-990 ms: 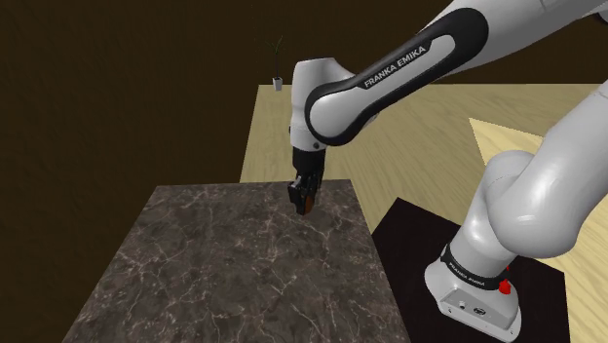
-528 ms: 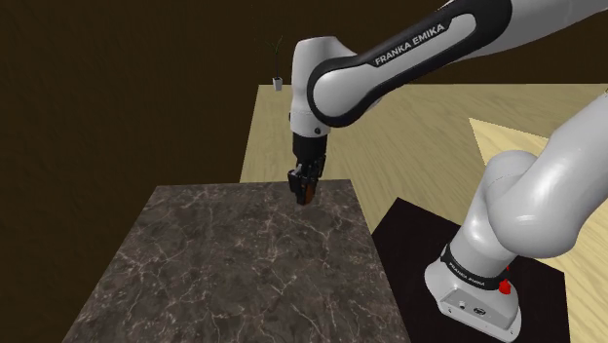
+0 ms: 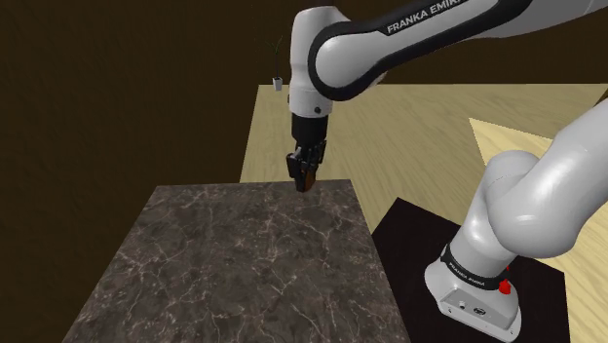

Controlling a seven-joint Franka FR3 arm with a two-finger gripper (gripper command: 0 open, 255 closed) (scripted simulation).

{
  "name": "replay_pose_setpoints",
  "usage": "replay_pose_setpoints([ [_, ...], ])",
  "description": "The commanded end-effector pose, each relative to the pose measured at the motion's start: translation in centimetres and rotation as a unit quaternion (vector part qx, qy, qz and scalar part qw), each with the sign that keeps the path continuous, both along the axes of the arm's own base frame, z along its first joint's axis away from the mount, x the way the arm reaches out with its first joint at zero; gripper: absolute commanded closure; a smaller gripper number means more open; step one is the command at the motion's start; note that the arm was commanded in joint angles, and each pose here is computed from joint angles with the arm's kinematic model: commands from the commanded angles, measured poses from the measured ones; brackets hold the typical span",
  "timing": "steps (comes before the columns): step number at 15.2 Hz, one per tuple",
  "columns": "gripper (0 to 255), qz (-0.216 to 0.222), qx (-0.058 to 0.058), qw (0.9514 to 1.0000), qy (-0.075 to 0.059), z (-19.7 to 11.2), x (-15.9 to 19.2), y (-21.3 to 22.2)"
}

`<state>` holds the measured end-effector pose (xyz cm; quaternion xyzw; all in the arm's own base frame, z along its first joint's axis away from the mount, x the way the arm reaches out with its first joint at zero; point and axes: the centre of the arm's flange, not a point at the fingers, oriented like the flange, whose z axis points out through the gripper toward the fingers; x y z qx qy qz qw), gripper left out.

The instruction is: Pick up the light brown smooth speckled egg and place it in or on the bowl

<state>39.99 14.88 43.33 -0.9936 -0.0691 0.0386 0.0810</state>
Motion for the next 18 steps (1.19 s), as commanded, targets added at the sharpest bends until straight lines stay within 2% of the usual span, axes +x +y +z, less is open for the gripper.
replay_pose_setpoints([
  [1,255,0.000,0.000,1.0000,0.000,1.1,-0.1,-0.1],
  [9,255,0.000,0.000,1.0000,0.000,5.2,-0.1,-0.1],
  [18,255,0.000,0.000,1.0000,0.000,5.3,-2.4,11.5],
])
